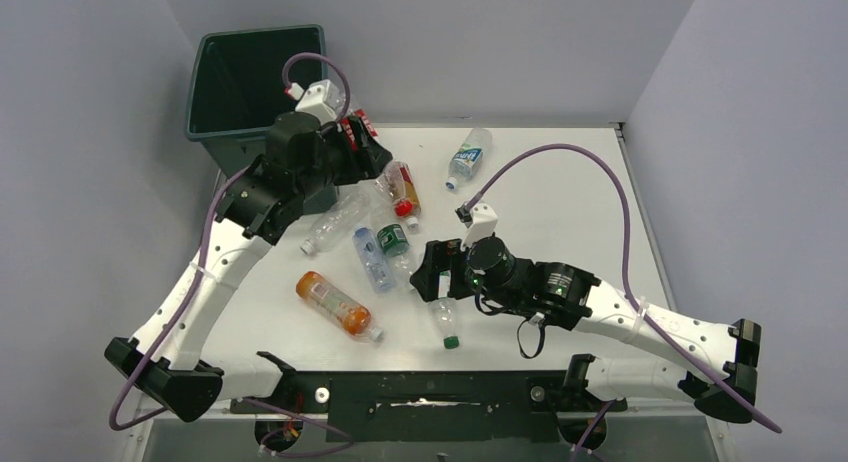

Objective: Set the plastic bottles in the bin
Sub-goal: Pick up the plastic bottle at the center of the board, then place the plastic bottle in the trash bin.

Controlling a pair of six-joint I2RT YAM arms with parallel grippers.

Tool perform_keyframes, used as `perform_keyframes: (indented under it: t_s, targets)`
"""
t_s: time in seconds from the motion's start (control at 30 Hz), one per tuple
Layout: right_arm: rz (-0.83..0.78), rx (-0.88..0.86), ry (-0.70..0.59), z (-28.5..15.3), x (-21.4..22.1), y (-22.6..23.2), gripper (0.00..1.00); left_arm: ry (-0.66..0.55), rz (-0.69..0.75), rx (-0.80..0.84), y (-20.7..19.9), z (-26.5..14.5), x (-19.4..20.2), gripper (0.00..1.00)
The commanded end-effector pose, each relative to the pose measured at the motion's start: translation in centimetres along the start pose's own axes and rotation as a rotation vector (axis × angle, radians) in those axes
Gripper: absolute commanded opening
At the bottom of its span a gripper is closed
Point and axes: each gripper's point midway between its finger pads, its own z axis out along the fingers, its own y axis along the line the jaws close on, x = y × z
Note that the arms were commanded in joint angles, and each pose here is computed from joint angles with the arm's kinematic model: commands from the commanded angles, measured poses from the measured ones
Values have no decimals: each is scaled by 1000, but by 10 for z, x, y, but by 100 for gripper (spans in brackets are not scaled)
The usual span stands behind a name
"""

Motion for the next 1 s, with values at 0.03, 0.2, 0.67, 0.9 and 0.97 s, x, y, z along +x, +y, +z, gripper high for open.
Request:
perform_keyframes:
  t_s: [0.03, 0.2, 0.67, 0.9, 0.97]
  targets:
    - [17, -4, -30, 3, -3, 4, 98, -101, 20, 44, -5, -13, -50, 59]
    - [18, -5, -16, 7, 3, 5, 98, -152, 22, 32, 6, -22, -82, 59]
    - [7, -16, 32, 20, 19, 13, 98, -325, 7, -3, 40, -49, -169, 60]
    - [5, -19, 42, 23, 21, 18, 98, -417, -53, -58, 91, -49, -221, 60]
    - [6, -21, 47, 23, 24, 21, 98, -442, -67, -71, 106, -48, -234, 60]
